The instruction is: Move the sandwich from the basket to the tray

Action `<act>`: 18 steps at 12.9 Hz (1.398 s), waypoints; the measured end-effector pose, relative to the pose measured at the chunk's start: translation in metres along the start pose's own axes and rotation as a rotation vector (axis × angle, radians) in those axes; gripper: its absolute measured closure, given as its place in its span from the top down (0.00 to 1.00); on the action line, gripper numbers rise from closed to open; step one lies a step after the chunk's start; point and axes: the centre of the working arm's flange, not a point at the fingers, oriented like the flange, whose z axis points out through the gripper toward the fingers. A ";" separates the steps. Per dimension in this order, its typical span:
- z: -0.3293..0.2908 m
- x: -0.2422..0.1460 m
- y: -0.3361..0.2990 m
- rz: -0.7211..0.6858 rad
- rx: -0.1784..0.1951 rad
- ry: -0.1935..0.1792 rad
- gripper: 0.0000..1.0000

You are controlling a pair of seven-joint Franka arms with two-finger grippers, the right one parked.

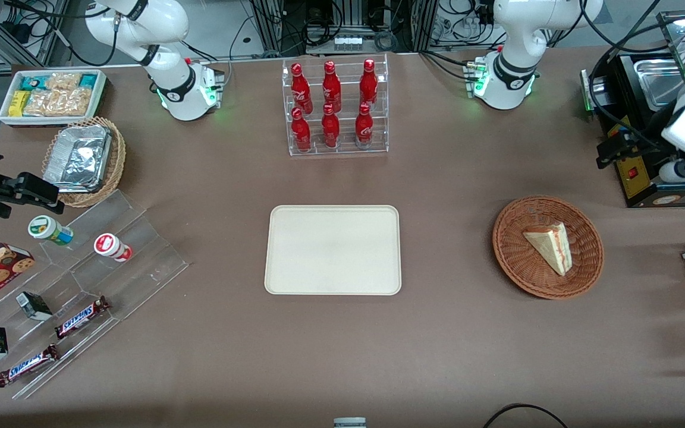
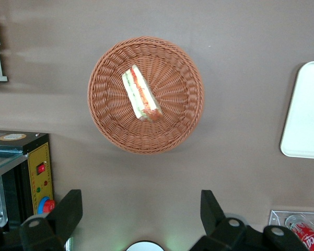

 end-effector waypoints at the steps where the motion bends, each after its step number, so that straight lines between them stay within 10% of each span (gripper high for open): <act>1: 0.012 0.009 -0.010 -0.033 0.000 -0.015 1.00; 11: 0.218 0.044 -0.036 -0.500 -0.005 0.048 1.00; 18: 0.315 0.060 -0.027 -0.582 0.032 0.009 1.00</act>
